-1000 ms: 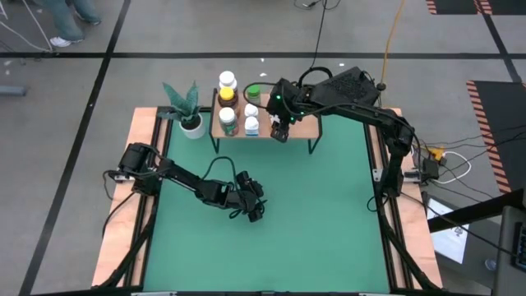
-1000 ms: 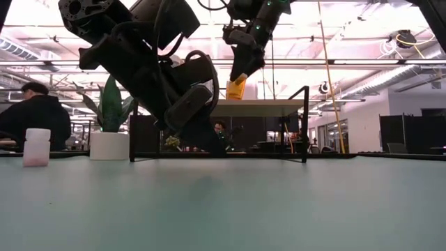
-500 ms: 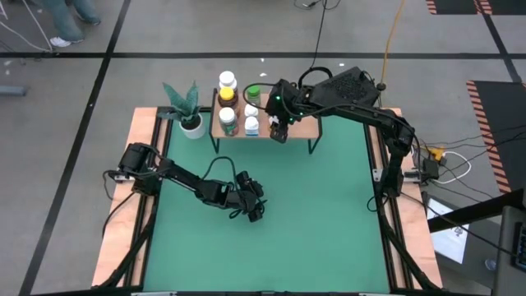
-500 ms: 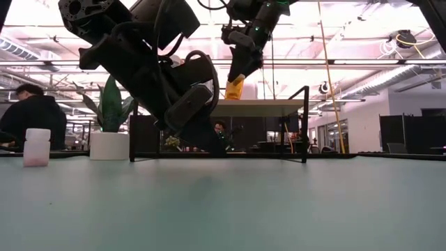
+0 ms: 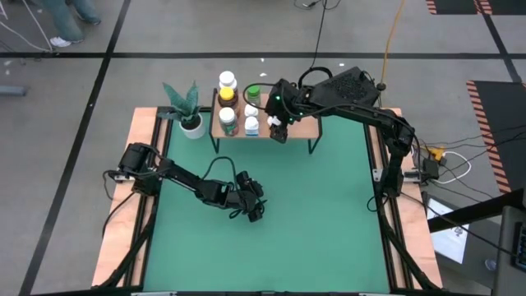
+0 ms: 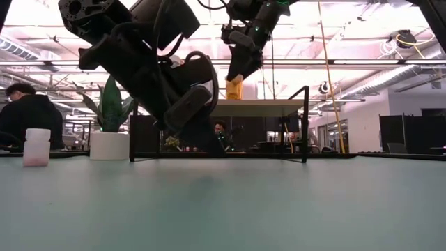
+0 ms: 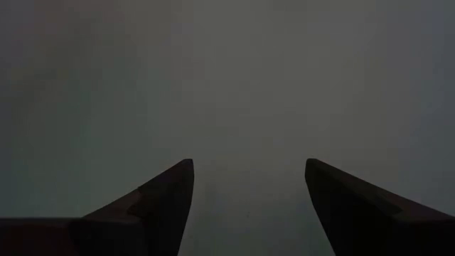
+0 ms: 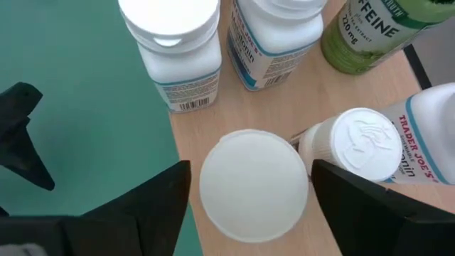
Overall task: Pick and place medicine bottles onto shelf by color
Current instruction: Put the white orange pill bottle on the shelf aligned with white black pill bottle, then put the transparent pill bottle on the shelf
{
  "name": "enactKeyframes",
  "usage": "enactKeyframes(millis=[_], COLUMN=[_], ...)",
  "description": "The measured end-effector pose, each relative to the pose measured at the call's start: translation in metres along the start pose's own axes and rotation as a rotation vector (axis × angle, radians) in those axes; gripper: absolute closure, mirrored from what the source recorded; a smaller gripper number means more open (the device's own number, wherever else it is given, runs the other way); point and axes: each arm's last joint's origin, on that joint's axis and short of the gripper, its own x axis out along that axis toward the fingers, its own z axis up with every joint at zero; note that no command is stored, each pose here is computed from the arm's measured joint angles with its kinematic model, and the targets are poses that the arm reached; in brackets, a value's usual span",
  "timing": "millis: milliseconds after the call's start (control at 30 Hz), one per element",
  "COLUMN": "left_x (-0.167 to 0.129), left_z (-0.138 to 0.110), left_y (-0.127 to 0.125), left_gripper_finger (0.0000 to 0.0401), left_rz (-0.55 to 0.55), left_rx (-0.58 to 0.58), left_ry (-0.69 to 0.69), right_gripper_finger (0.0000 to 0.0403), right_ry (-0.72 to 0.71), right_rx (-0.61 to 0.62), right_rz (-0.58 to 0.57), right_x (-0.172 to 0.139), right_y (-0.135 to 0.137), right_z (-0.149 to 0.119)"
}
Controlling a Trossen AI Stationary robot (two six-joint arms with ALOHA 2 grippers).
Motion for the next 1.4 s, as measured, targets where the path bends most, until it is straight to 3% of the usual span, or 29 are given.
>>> enactKeyframes(millis=[133, 300, 533, 700, 967, 1100, 1300, 1400], left_x=[0.0, 0.0, -0.004, -0.006, -0.003, -0.005, -0.019, -0.036], left_z=[-0.002, -0.006, -0.014, -0.012, -0.006, 0.004, 0.035, 0.054], left_y=[0.0, 0.001, -0.004, -0.01, -0.005, -0.011, -0.041, -0.066], left_gripper_finger=[0.0128, 0.0128, 0.0128, 0.0128, 0.0128, 0.0128, 0.0128, 0.0128], left_rz=[0.004, 0.018, 0.021, 0.001, 0.011, -0.04, -0.167, -0.248], left_rx=[0.002, -0.032, -0.06, -0.076, -0.229, -0.291, -0.333, -0.299], left_ry=[0.013, 0.053, 0.1, 0.071, 0.054, 0.048, -0.022, -0.1], right_gripper_finger=[0.0104, 0.011, 0.0114, 0.0115, 0.0115, 0.0115, 0.0115, 0.0115], right_ry=[-0.019, -0.032, -0.17, -0.311, -0.55, -0.676, -0.789, -0.816], right_rx=[0.003, 0.008, 0.0, -0.01, -0.102, -0.125, -0.119, -0.112], right_rz=[-0.003, 0.008, 0.029, 0.085, 0.212, 0.317, 0.488, 0.552], right_x=[-0.012, -0.054, -0.098, -0.081, -0.024, -0.01, -0.008, -0.009], right_y=[0.0, 0.011, 0.055, 0.083, 0.122, 0.137, 0.152, 0.158], right_z=[0.0, -0.008, -0.064, -0.117, -0.188, -0.215, -0.251, -0.266])
